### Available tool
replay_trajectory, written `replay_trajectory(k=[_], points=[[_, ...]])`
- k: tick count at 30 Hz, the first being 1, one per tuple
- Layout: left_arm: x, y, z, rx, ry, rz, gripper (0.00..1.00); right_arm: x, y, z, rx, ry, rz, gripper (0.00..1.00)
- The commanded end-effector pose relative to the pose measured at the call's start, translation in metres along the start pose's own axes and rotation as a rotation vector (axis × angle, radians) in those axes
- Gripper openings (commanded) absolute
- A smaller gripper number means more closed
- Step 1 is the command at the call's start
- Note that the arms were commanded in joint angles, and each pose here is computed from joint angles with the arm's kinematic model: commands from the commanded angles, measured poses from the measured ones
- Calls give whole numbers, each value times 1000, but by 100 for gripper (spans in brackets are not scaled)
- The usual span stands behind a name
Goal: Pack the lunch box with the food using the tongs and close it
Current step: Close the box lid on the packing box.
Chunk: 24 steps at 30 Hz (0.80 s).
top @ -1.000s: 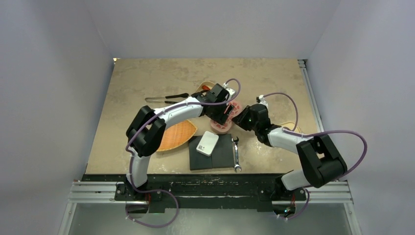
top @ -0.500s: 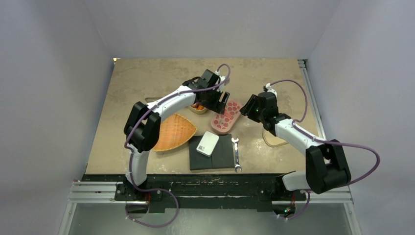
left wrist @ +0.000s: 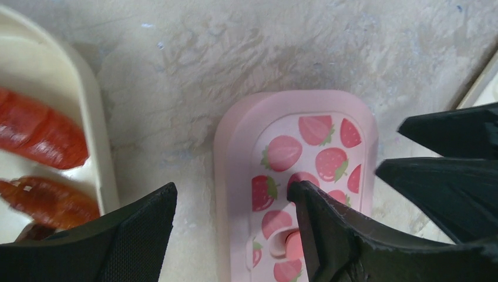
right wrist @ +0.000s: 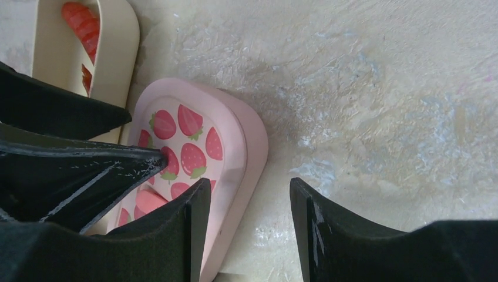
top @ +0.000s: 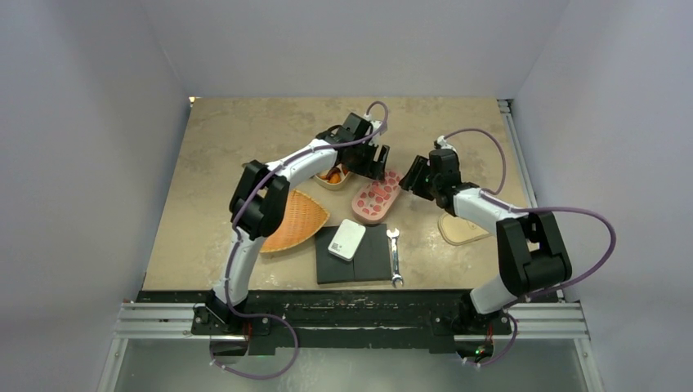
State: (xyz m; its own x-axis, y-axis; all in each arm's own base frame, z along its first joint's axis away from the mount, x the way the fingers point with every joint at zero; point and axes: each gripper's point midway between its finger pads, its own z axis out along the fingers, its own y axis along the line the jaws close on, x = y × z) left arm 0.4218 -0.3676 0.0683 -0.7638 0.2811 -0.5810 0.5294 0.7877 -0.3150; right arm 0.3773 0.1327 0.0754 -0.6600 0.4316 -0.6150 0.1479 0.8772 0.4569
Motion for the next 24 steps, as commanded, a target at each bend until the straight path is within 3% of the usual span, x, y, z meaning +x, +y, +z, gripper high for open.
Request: replay_trajectory(k=[1,18,24], points=[[-25,-9,5,36,-68,9,71,-13,11,13,-59,-20,-34,55],[78,43,28,-147,140,-30,59,70,-32,33,-5,176,20,34],[101,56,28,-270,184,39,59,99,-48,29,18,228,45,27]])
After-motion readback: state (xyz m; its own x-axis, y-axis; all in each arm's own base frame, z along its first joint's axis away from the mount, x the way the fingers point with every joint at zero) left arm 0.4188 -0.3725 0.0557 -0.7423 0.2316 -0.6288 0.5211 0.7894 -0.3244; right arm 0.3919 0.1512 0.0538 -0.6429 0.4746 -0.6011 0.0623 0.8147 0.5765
